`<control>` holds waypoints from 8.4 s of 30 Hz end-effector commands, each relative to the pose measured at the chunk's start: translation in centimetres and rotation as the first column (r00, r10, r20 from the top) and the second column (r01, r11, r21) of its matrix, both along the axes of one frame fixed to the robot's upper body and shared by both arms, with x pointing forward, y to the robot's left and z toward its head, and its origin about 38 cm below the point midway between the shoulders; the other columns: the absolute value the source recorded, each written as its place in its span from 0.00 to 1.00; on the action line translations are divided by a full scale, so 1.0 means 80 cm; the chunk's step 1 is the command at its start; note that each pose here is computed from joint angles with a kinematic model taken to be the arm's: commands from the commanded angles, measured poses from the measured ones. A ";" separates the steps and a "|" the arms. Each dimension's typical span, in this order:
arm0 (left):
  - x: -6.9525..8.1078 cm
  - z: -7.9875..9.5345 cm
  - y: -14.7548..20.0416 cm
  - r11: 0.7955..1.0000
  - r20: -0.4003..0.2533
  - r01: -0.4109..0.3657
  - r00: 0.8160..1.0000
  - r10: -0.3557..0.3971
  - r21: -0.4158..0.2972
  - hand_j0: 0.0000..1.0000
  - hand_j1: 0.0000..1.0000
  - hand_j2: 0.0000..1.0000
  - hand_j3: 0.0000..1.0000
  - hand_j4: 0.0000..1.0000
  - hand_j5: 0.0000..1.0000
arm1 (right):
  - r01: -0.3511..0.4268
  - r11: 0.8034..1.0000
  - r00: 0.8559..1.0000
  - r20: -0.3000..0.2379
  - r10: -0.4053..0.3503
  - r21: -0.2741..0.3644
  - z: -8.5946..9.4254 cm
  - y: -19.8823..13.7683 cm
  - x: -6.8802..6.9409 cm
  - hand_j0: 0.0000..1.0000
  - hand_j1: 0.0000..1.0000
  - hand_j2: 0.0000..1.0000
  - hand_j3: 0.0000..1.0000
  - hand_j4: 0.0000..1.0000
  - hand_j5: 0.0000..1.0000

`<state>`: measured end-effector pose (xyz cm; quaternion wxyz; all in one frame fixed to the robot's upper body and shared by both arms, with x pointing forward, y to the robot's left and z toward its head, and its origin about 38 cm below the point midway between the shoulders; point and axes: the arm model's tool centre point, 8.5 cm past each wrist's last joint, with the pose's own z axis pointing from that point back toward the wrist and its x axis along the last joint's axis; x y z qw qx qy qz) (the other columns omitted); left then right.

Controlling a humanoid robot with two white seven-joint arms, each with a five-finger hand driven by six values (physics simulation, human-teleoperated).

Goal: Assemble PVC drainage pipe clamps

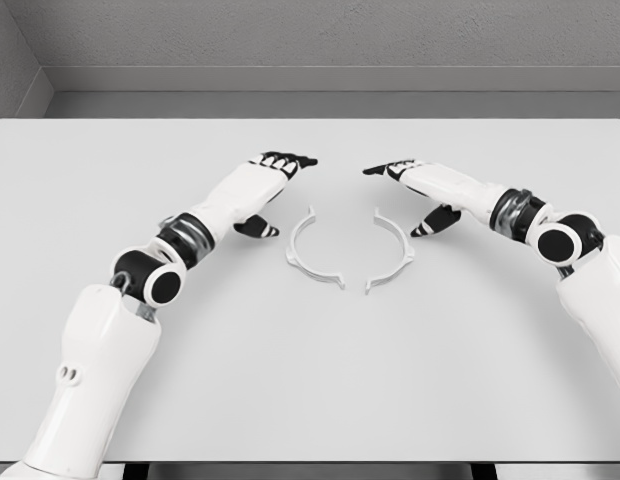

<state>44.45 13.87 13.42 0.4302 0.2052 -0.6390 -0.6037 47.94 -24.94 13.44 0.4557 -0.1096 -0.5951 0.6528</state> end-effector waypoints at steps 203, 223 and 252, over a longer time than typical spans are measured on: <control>0.019 -0.016 -0.062 0.999 -0.065 0.037 0.997 -0.035 0.024 1.00 1.00 1.00 1.00 1.00 1.00 | 0.021 0.968 0.992 0.129 0.011 -0.249 0.083 -0.116 -0.041 1.00 1.00 1.00 1.00 1.00 1.00; 0.019 -0.011 -0.073 0.997 -0.052 0.064 0.997 -0.062 0.037 1.00 1.00 1.00 1.00 1.00 1.00 | 0.017 0.969 0.991 0.131 0.016 -0.247 0.084 -0.114 -0.040 1.00 1.00 1.00 1.00 1.00 1.00; 0.022 0.000 -0.095 0.991 -0.030 0.112 0.993 -0.110 0.068 1.00 1.00 1.00 1.00 1.00 1.00 | 0.020 0.970 0.991 0.133 0.013 -0.242 0.085 -0.115 -0.041 1.00 1.00 1.00 1.00 1.00 1.00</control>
